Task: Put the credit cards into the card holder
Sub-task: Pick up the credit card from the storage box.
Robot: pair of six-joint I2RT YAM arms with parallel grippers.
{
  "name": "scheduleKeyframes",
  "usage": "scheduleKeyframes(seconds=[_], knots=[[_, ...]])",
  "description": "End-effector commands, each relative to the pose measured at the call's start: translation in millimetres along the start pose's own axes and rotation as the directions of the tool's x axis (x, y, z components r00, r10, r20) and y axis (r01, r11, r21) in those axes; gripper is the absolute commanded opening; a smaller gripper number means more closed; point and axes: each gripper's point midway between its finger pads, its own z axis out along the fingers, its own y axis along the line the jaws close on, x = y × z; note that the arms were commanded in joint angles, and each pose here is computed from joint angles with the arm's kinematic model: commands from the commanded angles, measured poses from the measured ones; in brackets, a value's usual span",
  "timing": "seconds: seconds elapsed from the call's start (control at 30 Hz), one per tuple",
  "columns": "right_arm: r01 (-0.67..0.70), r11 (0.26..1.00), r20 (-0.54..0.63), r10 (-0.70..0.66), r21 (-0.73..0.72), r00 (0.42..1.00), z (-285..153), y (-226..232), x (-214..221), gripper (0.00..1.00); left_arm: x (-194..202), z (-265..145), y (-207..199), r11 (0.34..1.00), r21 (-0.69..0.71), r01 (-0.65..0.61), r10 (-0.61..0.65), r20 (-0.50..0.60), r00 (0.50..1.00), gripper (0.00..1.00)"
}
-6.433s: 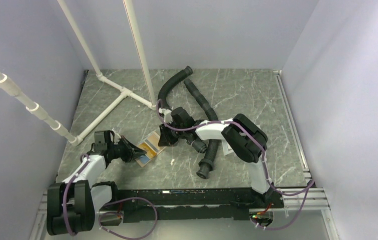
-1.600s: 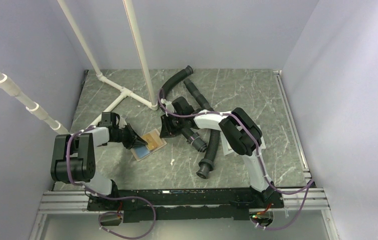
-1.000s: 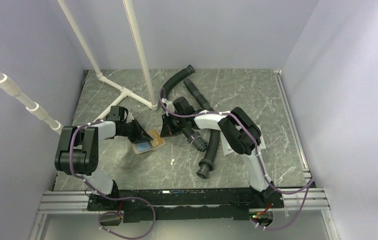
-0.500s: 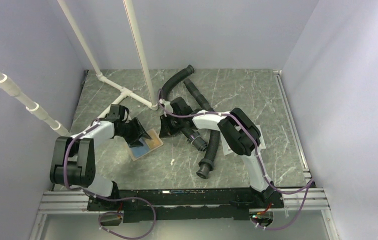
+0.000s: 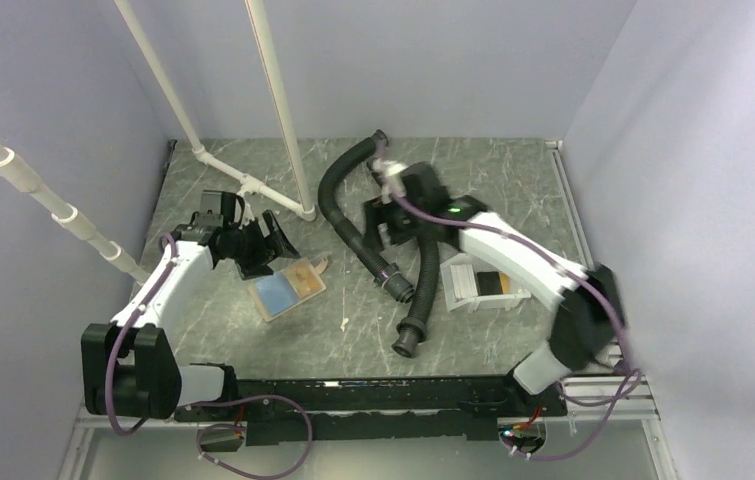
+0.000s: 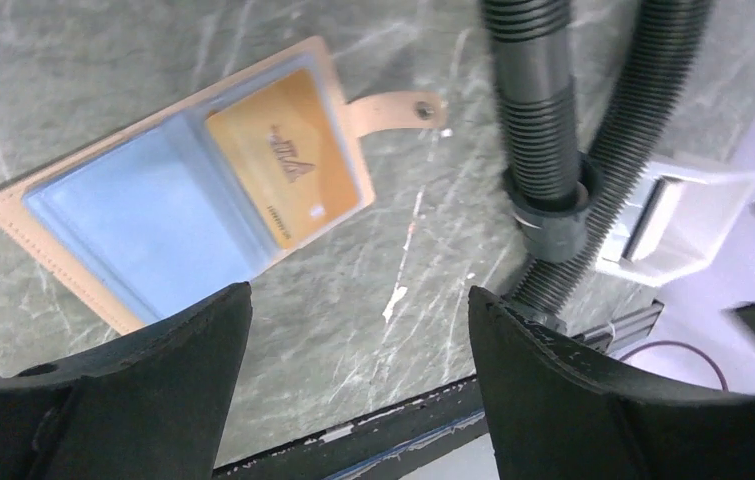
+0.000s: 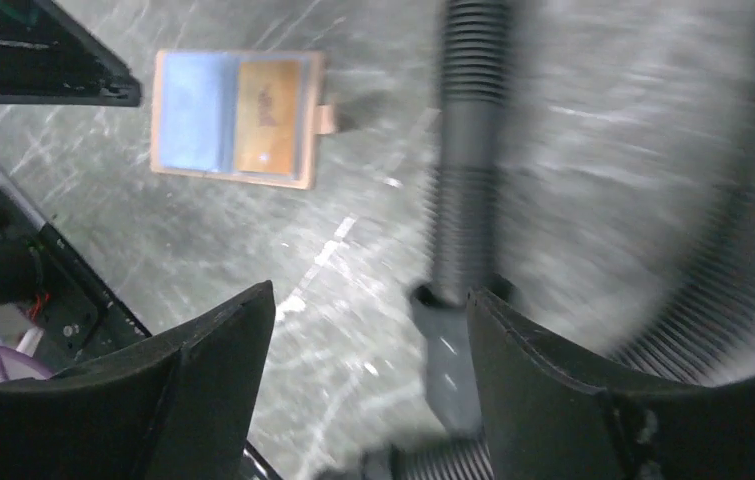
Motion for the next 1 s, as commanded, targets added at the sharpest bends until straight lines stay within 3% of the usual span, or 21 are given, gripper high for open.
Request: scheduleKeyframes(seconds=[0.0,0.13,0.23,0.4,0.97], knots=[[-0.107,0.955,0.043,0.099,0.277,0.994,-96.3,-66.9,27.6,0.78,-0.5,-25.0,-34.1,0.977,0.149,-0.153,0.154,0.007,0.988,0.85],[-0.300,0.871,0.180,0.248,0.389,0.952,-147.0,-113.3,53.9,0.99,4.7,-29.9,-49.4,0.945,0.239,-0.221,0.222,0.022,0.975,0.86],[-0.441,0.809,0.249,0.368,0.390,0.896,-153.4,-144.1,79.7,1.00,6.8,-29.1,-48.5,0.934,0.242,-0.262,0.265,0.020,0.964,0.86],[-0.582,0.748,0.263,0.520,0.317,0.812,-138.8,-172.8,110.5,1.00,11.8,-28.5,-48.8,0.918,0.267,-0.292,0.300,0.010,0.954,0.86],[-0.607,0.767,0.135,0.593,0.205,0.794,-98.3,-172.7,139.2,0.92,14.8,-35.1,-56.3,0.895,0.311,-0.320,0.326,0.032,0.945,0.86]])
